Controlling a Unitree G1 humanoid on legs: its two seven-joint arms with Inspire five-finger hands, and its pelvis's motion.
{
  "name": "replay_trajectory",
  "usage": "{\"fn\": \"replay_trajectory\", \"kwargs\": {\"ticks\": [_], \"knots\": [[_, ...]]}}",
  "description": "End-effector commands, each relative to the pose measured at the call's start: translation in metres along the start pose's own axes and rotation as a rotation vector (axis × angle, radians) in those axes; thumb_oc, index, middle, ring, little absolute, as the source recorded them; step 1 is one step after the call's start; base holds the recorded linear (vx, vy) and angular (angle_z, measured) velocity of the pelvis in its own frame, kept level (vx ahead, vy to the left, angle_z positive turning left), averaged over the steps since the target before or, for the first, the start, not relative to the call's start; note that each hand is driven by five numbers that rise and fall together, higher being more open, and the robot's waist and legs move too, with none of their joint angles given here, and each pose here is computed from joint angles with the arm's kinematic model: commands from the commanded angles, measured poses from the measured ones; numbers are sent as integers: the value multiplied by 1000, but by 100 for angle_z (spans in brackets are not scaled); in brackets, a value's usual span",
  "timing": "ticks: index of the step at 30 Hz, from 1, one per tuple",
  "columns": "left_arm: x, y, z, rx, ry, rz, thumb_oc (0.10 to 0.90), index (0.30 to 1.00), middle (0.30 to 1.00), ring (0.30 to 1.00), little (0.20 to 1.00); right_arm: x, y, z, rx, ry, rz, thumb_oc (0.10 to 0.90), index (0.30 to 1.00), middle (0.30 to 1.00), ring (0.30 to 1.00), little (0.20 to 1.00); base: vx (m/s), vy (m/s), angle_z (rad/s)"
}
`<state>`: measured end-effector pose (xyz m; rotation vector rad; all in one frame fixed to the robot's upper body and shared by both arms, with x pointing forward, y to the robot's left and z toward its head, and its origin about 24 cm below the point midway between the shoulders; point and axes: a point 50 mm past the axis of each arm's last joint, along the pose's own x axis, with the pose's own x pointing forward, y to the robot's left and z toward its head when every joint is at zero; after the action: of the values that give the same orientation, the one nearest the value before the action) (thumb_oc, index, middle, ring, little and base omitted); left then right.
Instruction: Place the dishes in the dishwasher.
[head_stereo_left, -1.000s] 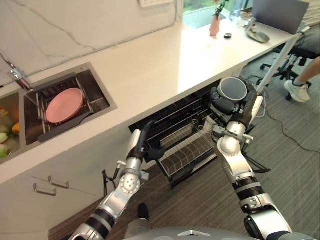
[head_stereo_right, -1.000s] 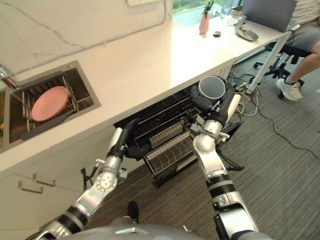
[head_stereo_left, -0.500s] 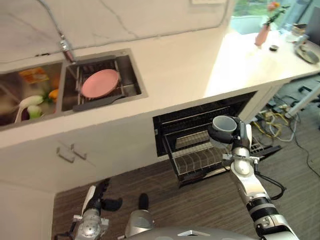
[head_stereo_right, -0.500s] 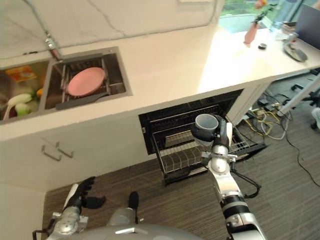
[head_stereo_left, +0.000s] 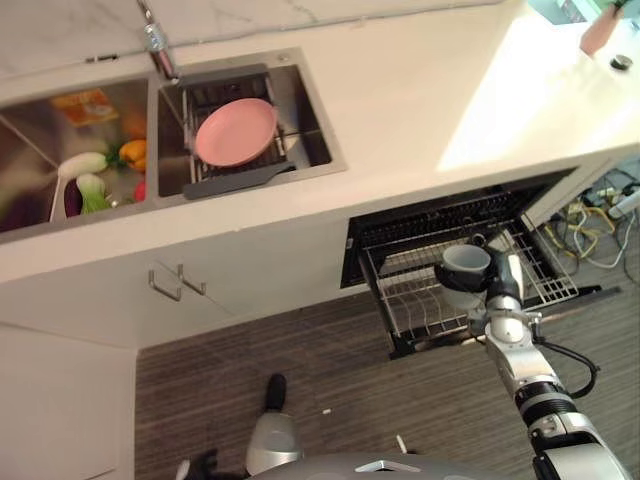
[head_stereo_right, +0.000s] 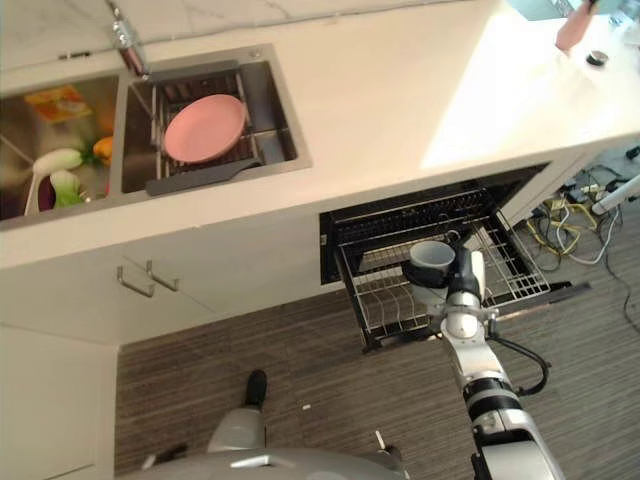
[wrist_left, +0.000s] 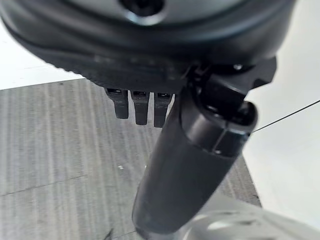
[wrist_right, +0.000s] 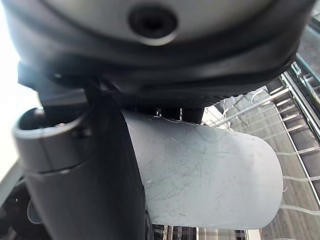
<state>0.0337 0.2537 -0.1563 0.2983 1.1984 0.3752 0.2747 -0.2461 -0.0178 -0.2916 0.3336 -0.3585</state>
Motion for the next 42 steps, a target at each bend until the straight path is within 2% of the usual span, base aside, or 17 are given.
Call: {"fn": "replay_trajectory", "kwargs": {"ticks": [1, 7, 8, 11, 15, 19, 20, 21, 22, 25, 30, 32, 34, 37, 42], "knots": [[2, 15, 5, 15, -41, 46, 800, 900, 900, 900, 900, 17, -9, 59, -32, -245, -24, 400, 300, 300, 300, 300, -9, 62, -16], [2, 15, 5, 15, -41, 46, 800, 900, 900, 900, 900, 17, -9, 59, -32, -245, -24, 400, 300, 300, 300, 300, -30, 50, -13], [6, 17, 25, -75, -92, 74, 800, 900, 900, 900, 900, 34, -6, 66, -42, -189, -85, 400, 300, 300, 300, 300, -187, 232, -23], [7, 15, 34, -81, -120, 71, 800, 900, 900, 900, 900, 38, -7, 60, -62, -141, -99, 400, 300, 300, 300, 300, -90, 88, -3], [8, 14, 48, -33, -176, 52, 800, 900, 900, 900, 900, 40, -10, 25, -12, 70, -97, 400, 300, 300, 300, 300, -20, -7, 16], [9, 16, 52, -11, -193, 34, 800, 900, 900, 900, 900, 39, -14, 4, -57, 192, -73, 400, 300, 300, 300, 300, -10, -10, 12], [9, 16, 52, -12, -194, 34, 800, 900, 900, 900, 900, 39, -14, 4, -57, 191, -73, 424, 335, 335, 335, 335, 1, -4, 9], [10, 16, 54, 4, -195, 32, 800, 900, 900, 900, 900, 34, -14, -10, -47, 251, -76, 758, 836, 836, 836, 836, 0, -1, 12], [10, 16, 54, 10, -194, 31, 800, 900, 900, 900, 900, 33, -13, -13, -33, 263, -75, 800, 900, 900, 900, 900, 0, 3, 14], [9, 15, 50, 38, -182, 28, 800, 900, 900, 900, 900, 31, -7, -13, -35, 250, -67, 800, 900, 900, 900, 900, -3, 15, 8], [9, 15, 46, 43, -171, 34, 800, 900, 900, 900, 900, 35, -3, 6, -183, 124, -38, 800, 900, 900, 900, 900, 0, 0, 0], [9, 16, 48, 34, -174, 42, 800, 900, 900, 900, 900, 37, -6, 24, -268, 5, -36, 800, 900, 900, 900, 900, 3, 0, -2], [9, 16, 48, 35, -174, 42, 800, 900, 900, 900, 900, 37, -6, 23, -269, 6, -37, 800, 900, 900, 900, 900, 3, -1, -6], [10, 15, 48, 34, -168, 49, 800, 900, 900, 900, 900, 34, -18, 47, -300, -159, -87, 800, 900, 900, 900, 900, 28, 4, -10], [10, 12, 35, 56, -102, 66, 800, 900, 900, 900, 900, 15, -34, 75, -231, -374, -174, 800, 900, 900, 900, 900, 50, 10, -13]]}}
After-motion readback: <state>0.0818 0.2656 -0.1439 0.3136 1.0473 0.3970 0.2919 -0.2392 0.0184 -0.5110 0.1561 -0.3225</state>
